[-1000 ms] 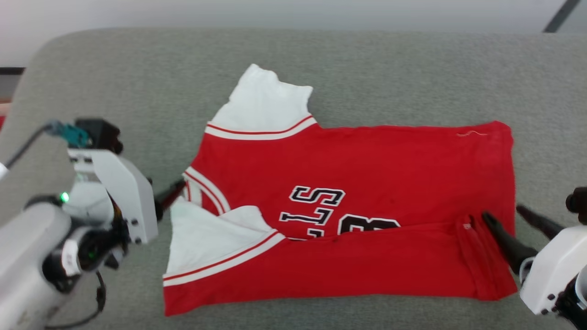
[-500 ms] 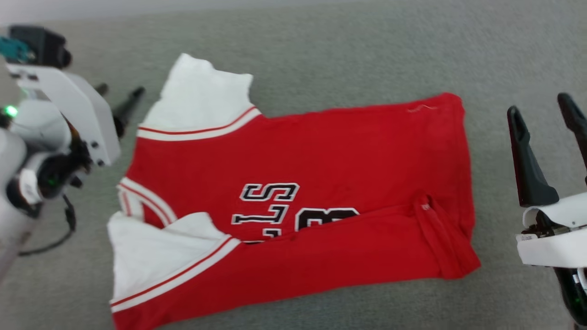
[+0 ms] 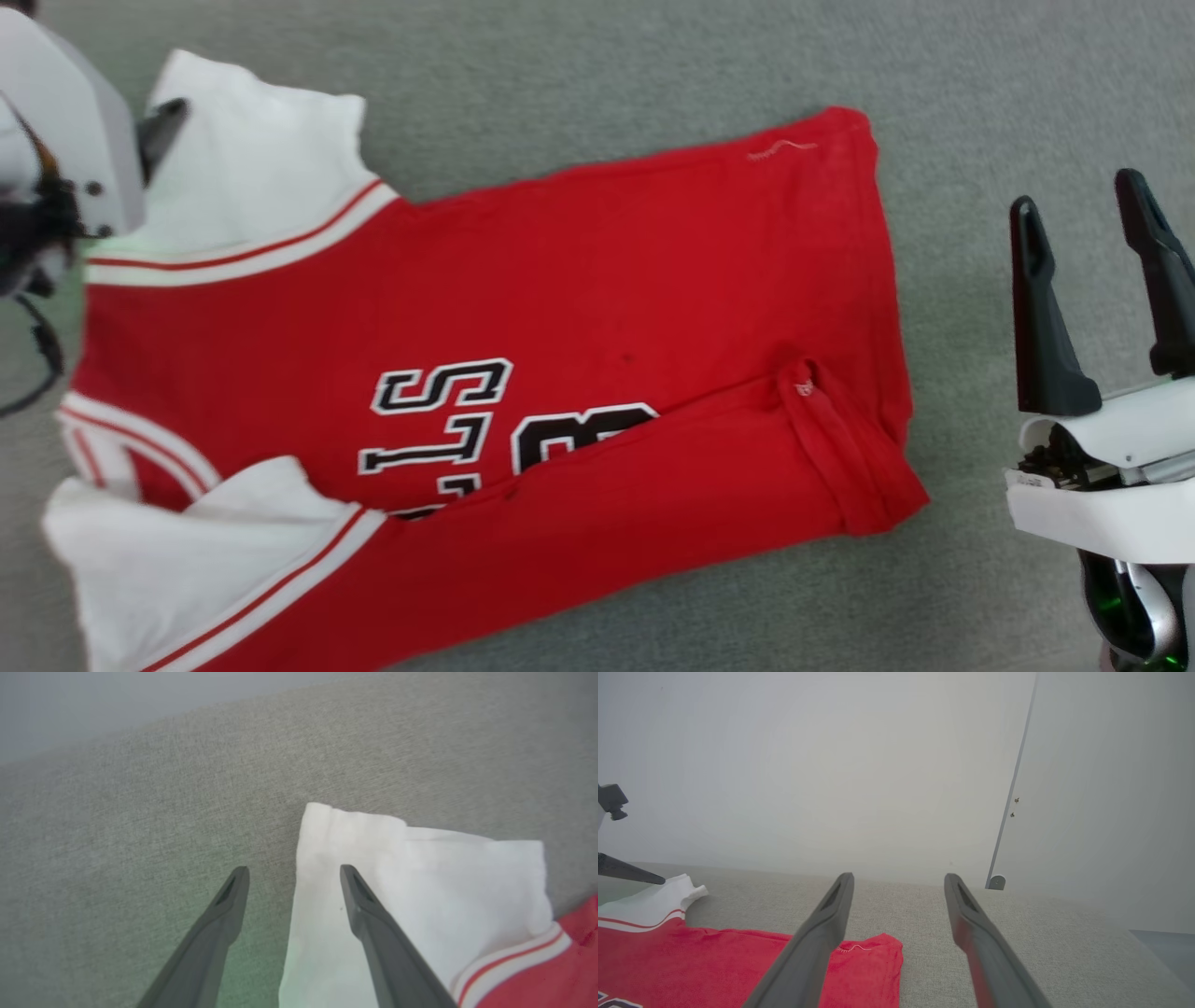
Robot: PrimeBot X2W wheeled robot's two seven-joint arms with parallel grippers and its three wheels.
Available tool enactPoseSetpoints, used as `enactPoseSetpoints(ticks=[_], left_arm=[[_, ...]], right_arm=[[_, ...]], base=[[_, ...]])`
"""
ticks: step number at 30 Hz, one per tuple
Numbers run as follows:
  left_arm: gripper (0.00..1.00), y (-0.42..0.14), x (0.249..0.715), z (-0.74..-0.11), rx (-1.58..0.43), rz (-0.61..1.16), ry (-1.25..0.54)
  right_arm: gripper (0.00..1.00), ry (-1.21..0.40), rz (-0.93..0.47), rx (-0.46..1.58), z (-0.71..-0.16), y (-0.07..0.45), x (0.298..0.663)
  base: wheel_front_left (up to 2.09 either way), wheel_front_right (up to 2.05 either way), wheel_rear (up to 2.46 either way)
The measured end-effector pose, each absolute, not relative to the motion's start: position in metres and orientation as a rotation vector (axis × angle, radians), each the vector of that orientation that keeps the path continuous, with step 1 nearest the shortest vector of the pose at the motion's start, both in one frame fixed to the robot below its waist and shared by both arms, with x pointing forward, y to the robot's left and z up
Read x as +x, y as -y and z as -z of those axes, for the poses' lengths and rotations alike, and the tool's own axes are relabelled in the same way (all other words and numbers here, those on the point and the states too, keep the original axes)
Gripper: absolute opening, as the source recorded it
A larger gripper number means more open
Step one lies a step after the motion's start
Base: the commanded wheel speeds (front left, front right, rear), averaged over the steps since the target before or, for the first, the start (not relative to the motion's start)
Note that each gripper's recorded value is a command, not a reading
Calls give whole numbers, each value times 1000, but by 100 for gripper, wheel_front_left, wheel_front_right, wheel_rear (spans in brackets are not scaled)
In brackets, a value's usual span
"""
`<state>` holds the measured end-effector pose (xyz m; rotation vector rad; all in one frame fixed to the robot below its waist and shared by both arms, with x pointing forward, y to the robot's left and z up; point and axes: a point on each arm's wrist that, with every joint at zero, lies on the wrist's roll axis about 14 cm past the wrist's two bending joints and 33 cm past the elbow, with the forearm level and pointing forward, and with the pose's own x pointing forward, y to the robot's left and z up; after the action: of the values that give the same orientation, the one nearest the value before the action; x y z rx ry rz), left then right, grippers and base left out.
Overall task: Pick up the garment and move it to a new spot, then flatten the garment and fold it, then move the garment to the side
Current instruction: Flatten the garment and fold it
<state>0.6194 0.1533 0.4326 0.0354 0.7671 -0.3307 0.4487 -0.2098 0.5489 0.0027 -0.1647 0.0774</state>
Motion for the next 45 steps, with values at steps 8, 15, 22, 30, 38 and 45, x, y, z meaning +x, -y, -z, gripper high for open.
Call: enactPoseSetpoints(ticks=[8, 15, 22, 30, 38, 45], left_arm=[[100, -152, 636, -388, 71, 290, -932], [0, -137, 639, -378, -38, 296, -1018], [0, -122, 625, -383, -111, 322, -1093], [0, -123, 626, -396, -41, 330, -1023], [0, -120, 622, -416, -29, 360, -953], [0, -122, 619, -427, -36, 361, -927]], right_arm=[[100, 102, -31, 4, -525, 225, 449], [100, 76, -16, -2, -516, 230, 449], [100, 88, -25, 3, -520, 227, 453], [100, 41, -26, 39, -513, 227, 456], [100, -139, -43, 70, -494, 227, 475], [100, -356, -90, 61, -472, 219, 503]], base=[[0, 0, 0], [0, 0, 0], [0, 0, 0], [0, 0, 0], [0, 0, 0], [0, 0, 0]])
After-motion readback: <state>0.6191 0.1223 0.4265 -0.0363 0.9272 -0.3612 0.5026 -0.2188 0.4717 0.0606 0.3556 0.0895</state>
